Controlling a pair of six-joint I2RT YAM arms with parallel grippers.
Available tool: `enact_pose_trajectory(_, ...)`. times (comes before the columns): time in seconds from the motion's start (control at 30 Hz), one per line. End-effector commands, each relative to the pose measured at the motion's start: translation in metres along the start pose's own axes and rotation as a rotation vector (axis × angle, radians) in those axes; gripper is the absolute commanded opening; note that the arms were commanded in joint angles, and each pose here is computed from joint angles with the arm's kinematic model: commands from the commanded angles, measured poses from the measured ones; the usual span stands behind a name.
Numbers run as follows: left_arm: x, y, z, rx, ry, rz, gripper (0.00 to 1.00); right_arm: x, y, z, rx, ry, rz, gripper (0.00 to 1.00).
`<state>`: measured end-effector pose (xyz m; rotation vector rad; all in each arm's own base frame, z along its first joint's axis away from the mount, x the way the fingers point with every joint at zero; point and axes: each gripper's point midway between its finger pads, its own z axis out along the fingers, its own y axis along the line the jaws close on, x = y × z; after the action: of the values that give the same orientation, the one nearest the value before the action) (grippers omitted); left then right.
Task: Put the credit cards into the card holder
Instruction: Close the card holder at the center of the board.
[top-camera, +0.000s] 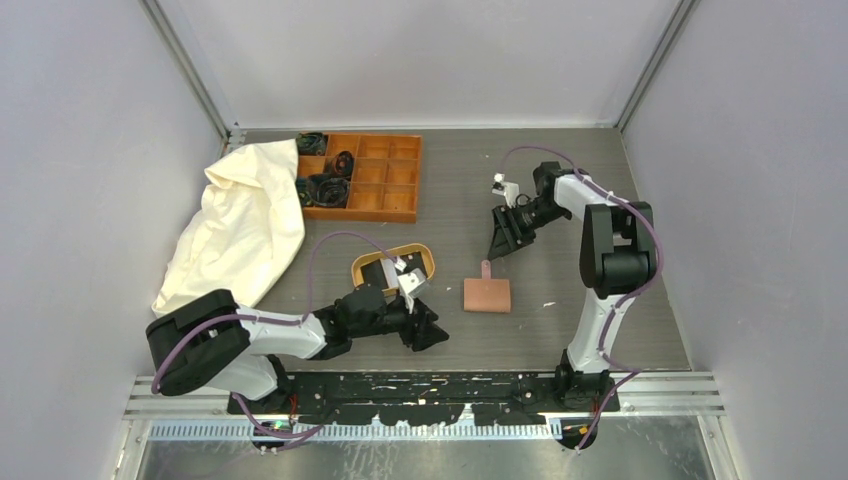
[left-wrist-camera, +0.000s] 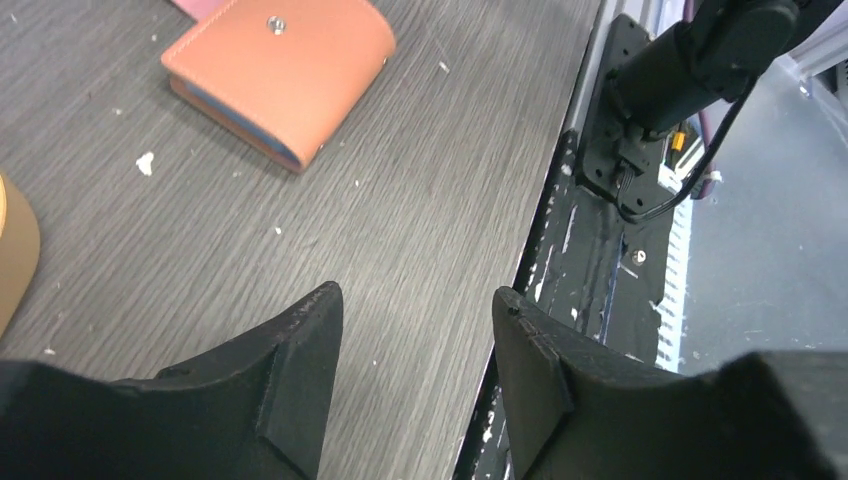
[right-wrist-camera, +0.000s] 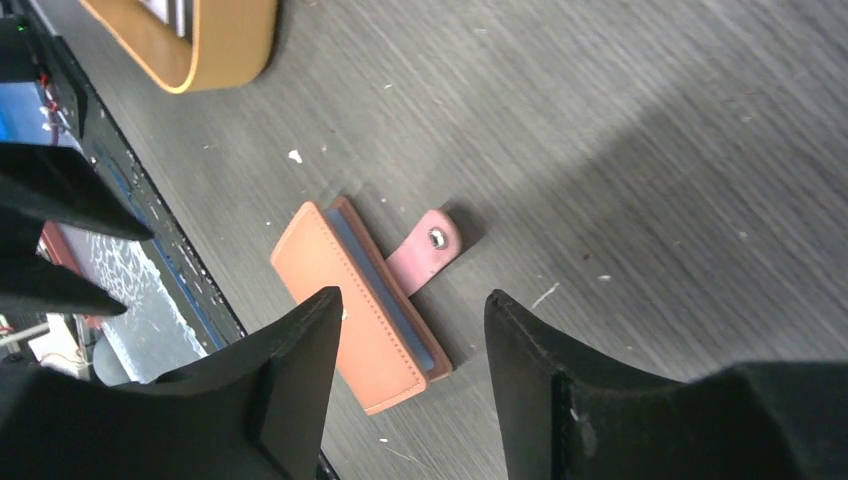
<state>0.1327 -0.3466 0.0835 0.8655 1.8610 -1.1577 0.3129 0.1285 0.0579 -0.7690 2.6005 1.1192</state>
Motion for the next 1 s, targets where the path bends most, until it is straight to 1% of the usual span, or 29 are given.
enact_pose_trajectory(0.0, -0.037, -0.019, 0.004, 0.086, -0.131, 0.01, 0.56, -0.003, -0.009, 0.001, 0.05, 0.041, 0.064, 0.58)
enact_pose_trajectory(0.1, -0.037, -0.021, 0.005, 0.096, -0.139, 0.005, 0.55, 0.0, -0.014, 0.009, 0.043, 0.074, 0.078, 0.54)
enact_pose_trajectory(0.17, -0.038, -0.023, 0.006, 0.109, -0.141, -0.005, 0.53, 0.0, -0.015, 0.012, 0.043, 0.095, 0.073, 0.52)
enact_pose_trajectory(0.27, -0.04, -0.027, 0.009, 0.135, -0.139, -0.024, 0.44, 0.0, -0.015, 0.018, 0.038, 0.118, 0.065, 0.51)
enact_pose_trajectory(0.33, -0.041, -0.029, 0.011, 0.154, -0.139, -0.046, 0.41, 0.001, -0.013, 0.022, 0.03, 0.133, 0.059, 0.5)
enact_pose_trajectory(0.53, -0.043, -0.031, 0.02, 0.207, -0.15, -0.113, 0.38, 0.002, -0.009, 0.031, 0.002, 0.17, 0.053, 0.47)
enact_pose_trajectory(0.73, -0.043, -0.018, 0.032, 0.194, -0.137, -0.224, 0.33, 0.006, -0.002, 0.034, -0.048, 0.188, 0.049, 0.43)
enact_pose_trajectory(0.8, -0.045, -0.015, 0.037, 0.186, -0.129, -0.243, 0.3, 0.006, 0.001, 0.035, -0.07, 0.192, 0.047, 0.41)
enact_pose_trajectory(0.9, -0.047, -0.01, 0.048, 0.163, -0.095, -0.28, 0.21, 0.007, 0.004, 0.034, -0.09, 0.196, 0.045, 0.38)
enact_pose_trajectory(0.97, -0.053, -0.01, 0.058, 0.156, -0.075, -0.298, 0.18, 0.007, 0.006, 0.034, -0.096, 0.194, 0.04, 0.36)
